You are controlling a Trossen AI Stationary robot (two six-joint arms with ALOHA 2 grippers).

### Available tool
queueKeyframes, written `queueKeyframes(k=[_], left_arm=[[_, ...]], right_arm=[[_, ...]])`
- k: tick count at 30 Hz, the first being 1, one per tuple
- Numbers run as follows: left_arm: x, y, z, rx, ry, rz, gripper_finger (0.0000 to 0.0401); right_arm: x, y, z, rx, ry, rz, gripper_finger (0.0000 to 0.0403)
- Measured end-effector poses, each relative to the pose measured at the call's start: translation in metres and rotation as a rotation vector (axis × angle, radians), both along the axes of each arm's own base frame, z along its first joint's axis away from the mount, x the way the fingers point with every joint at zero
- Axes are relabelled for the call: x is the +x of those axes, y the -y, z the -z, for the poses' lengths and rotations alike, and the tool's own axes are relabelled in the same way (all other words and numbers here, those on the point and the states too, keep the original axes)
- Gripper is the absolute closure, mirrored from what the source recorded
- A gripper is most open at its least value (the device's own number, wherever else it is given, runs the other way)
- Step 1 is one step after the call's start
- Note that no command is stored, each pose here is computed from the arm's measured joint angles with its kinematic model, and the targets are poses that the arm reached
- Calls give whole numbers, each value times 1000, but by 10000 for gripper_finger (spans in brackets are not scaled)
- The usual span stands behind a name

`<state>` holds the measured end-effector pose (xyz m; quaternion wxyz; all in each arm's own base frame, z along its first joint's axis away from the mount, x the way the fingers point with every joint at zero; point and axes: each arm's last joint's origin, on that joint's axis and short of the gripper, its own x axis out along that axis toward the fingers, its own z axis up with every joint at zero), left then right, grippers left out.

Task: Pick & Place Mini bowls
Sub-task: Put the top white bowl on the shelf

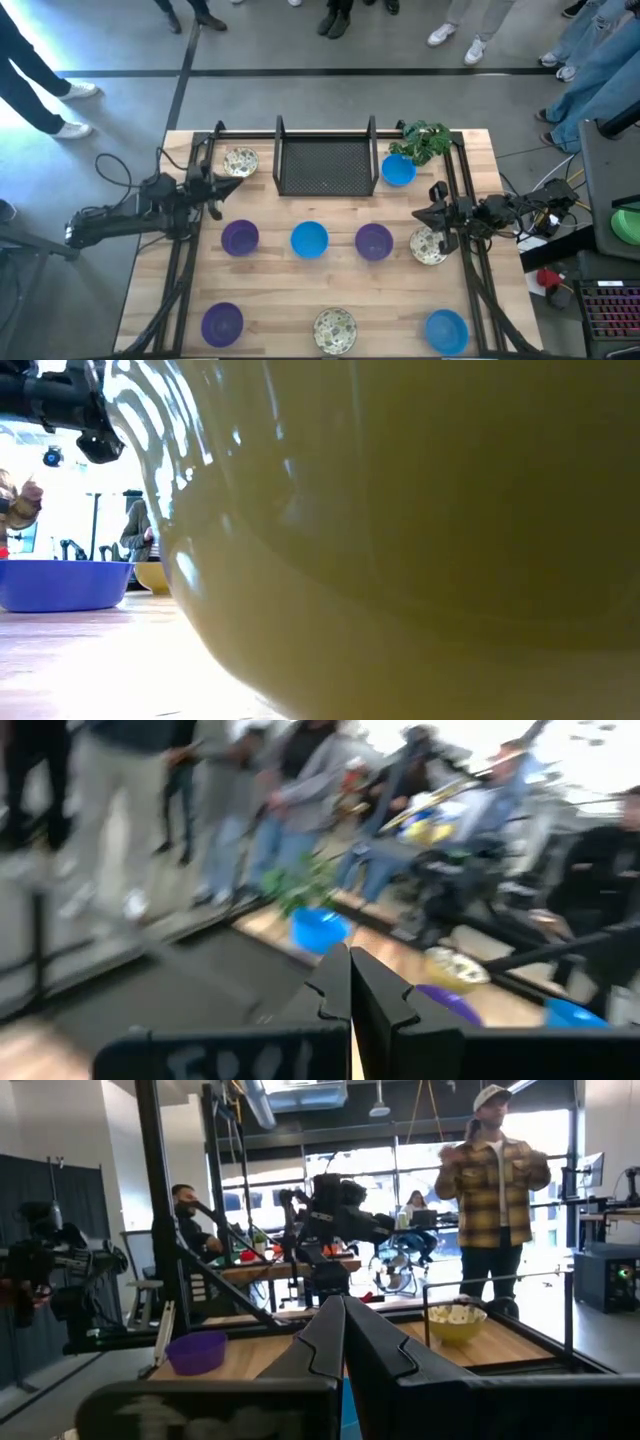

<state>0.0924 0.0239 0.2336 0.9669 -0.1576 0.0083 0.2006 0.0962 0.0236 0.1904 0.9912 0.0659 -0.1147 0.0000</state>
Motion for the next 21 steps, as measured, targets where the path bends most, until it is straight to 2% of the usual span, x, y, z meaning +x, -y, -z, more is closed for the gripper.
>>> queueKeyframes(k=[6,11,21], left_arm=[[0,-2,-16,-154,-81,-106,401],[5,-2,-22,-165,-85,-71,401],[7,-3,-23,-209,-38,-88,401]], right_arm=[[0,1,0,5,-4,43,394],[0,2,0,7,-4,52,394],[0,1,0,6,-4,51,394]])
